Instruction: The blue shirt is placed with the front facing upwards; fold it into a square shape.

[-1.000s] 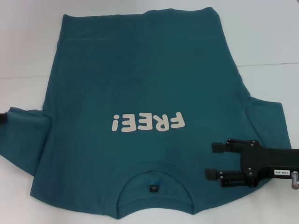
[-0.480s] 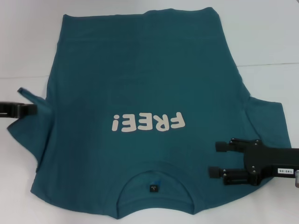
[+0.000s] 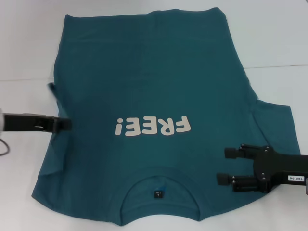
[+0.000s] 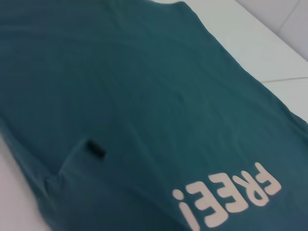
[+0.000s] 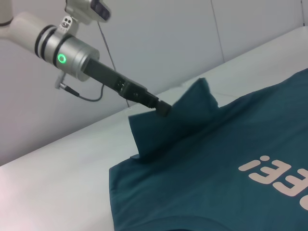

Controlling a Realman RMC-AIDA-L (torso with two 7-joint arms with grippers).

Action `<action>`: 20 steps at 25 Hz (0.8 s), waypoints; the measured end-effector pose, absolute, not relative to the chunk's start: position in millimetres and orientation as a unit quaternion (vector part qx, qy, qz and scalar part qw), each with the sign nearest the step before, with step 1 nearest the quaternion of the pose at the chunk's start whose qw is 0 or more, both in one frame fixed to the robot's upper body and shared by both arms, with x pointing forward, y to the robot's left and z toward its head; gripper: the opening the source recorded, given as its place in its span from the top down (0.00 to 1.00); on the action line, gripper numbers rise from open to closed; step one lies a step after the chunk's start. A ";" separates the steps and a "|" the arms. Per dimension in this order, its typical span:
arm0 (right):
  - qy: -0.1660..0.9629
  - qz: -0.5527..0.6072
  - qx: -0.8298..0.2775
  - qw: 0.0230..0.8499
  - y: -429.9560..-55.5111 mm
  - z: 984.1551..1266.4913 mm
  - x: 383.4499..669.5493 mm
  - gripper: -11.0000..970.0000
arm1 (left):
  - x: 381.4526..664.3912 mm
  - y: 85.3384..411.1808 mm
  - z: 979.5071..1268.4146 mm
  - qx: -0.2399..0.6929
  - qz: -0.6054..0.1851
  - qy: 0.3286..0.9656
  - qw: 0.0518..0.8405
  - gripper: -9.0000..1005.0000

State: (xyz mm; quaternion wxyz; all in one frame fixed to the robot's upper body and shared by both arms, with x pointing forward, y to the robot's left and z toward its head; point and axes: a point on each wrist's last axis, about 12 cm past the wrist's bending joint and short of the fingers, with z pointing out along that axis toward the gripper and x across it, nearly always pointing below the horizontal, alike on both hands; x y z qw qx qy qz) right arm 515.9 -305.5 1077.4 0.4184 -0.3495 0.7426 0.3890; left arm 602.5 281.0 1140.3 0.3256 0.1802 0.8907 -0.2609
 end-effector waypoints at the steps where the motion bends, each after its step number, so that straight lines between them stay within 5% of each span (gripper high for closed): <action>1: 0.743 0.389 -0.349 0.418 -305.5 1077.3 515.8 0.05 | 602.6 277.7 1137.8 0.181 -0.263 0.891 0.324 0.93; 12: 0.751 0.394 -0.328 0.417 -308.9 1077.5 515.1 0.05 | 603.5 272.5 1133.8 0.168 -0.264 0.881 0.354 0.79; 20: 0.782 0.402 -0.198 0.434 -345.3 1103.1 523.8 0.05 | 573.7 268.1 1129.0 0.290 -0.332 0.720 0.536 0.63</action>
